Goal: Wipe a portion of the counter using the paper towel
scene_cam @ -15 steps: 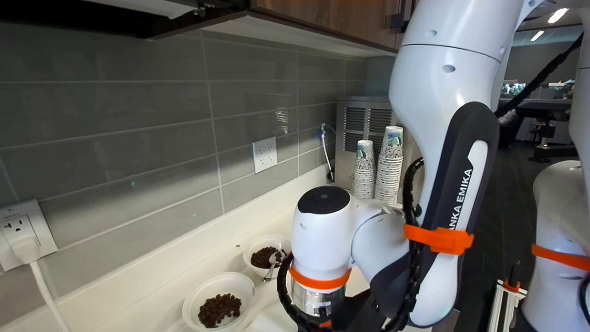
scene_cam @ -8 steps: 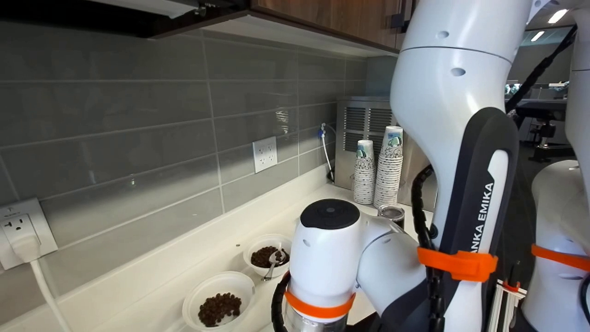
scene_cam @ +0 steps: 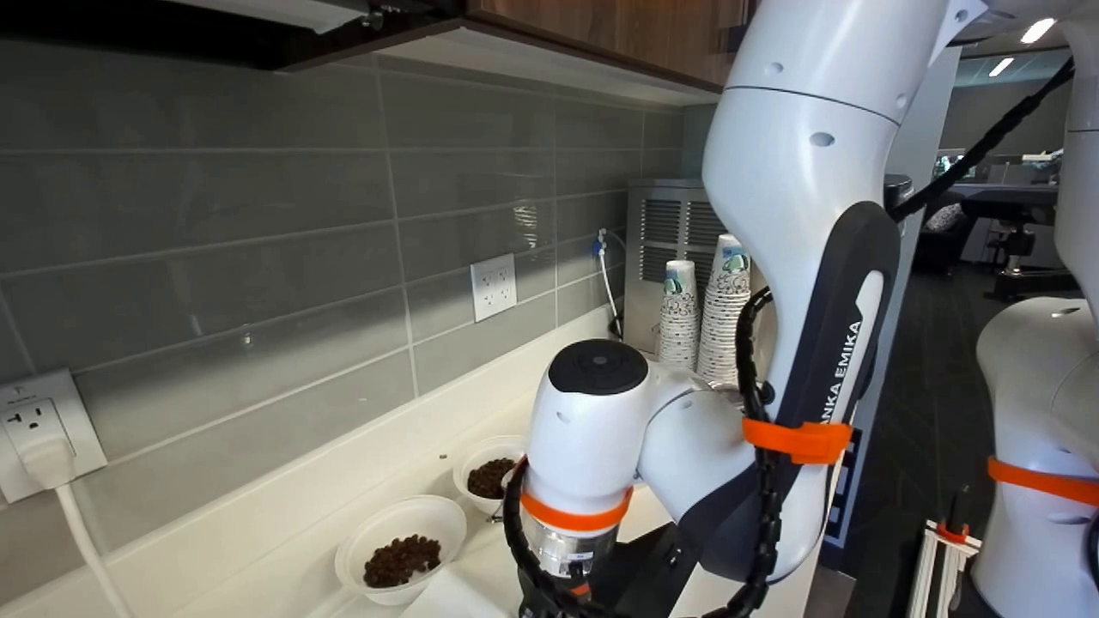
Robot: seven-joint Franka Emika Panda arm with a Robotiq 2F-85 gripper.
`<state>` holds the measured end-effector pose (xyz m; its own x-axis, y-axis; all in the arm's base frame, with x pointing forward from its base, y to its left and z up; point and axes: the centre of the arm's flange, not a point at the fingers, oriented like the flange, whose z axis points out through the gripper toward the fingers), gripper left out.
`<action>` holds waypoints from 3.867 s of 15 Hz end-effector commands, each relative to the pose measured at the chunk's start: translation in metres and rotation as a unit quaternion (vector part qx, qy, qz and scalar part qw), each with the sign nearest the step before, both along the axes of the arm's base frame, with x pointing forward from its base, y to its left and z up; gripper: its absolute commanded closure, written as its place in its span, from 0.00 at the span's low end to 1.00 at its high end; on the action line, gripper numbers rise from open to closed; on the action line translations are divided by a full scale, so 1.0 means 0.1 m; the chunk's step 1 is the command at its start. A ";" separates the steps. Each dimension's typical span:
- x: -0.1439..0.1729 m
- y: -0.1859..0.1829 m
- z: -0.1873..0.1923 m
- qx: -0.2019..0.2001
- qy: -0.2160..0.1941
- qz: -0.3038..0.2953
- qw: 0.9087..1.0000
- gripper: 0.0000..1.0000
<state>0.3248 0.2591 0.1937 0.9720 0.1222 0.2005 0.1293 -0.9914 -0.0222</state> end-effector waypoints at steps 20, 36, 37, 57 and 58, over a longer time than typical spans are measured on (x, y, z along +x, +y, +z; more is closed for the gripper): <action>-0.30 -0.39 -0.15 0.024 0.068 -0.019 0.997 0.99; -0.68 -0.13 -0.03 -0.120 0.100 0.035 0.987 0.99; -0.67 -0.23 -0.04 -0.139 0.103 0.025 0.985 0.99; -0.86 0.28 -0.12 0.027 0.171 0.034 0.984 0.99; -0.91 0.31 -0.12 0.031 0.178 0.037 0.983 0.99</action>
